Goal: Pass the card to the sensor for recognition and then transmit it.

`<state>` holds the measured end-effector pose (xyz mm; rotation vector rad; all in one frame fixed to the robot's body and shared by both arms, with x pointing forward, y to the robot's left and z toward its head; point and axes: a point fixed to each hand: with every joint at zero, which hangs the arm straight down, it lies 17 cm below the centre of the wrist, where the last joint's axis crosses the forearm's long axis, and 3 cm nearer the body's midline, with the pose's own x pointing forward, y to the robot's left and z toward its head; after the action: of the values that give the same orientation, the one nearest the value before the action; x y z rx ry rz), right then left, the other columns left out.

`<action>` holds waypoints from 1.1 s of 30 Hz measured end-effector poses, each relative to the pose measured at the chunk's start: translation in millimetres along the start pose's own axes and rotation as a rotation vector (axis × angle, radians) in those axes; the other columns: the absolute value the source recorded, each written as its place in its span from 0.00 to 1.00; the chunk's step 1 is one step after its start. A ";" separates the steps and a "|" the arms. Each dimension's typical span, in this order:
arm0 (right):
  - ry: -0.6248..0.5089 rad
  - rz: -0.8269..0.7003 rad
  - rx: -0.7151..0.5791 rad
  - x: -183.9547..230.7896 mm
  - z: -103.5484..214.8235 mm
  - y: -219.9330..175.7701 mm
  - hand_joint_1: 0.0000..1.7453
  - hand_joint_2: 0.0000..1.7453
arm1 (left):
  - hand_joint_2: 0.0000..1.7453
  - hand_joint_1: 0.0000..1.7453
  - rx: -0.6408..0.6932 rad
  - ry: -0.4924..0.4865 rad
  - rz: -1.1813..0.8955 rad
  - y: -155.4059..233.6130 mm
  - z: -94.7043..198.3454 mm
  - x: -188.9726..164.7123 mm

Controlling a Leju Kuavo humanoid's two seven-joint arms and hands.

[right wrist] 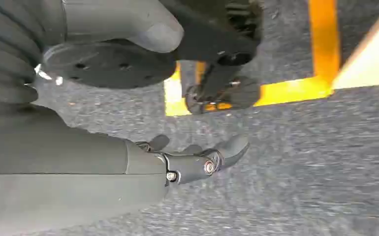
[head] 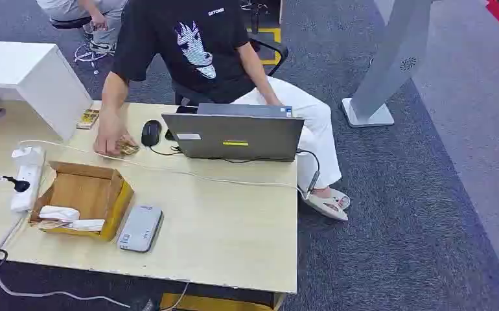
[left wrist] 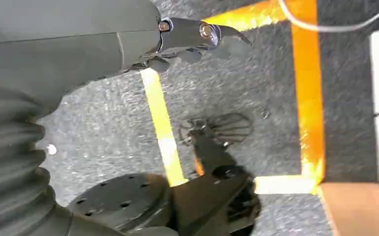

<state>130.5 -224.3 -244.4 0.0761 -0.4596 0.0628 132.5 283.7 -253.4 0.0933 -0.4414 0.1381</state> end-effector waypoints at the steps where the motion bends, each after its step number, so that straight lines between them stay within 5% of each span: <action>1: -0.012 0.004 0.001 5.5 -0.1 0.6 0.00 1.00 | 1.00 0.00 0.010 -0.010 0.008 2.3 -0.5 4.3; 2: -0.024 0.010 0.003 10.5 -0.1 2.1 0.00 0.00 | 0.00 0.00 0.021 -0.017 0.019 4.5 -0.9 8.1; 3: -0.034 0.018 0.003 15.2 -0.2 2.6 0.00 0.00 | 0.00 0.00 0.032 -0.025 0.021 7.9 -1.4 11.7; 4: -0.043 0.026 0.005 19.2 -0.2 3.5 0.00 1.00 | 0.00 0.00 0.042 -0.031 0.026 9.9 -1.7 14.9; 10: -0.083 0.069 -0.022 39.7 -0.5 -2.7 0.00 1.00 | 0.00 0.00 0.130 -0.038 0.064 31.9 -3.1 28.7; 33: -0.029 0.158 -0.256 33.5 8.0 -84.5 0.00 1.00 | 0.00 0.00 0.519 0.214 0.208 113.9 22.1 -12.4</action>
<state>163.5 -307.6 -227.4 -0.2116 -0.4989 0.1573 94.7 391.9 -232.1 0.5382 -0.1913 0.4623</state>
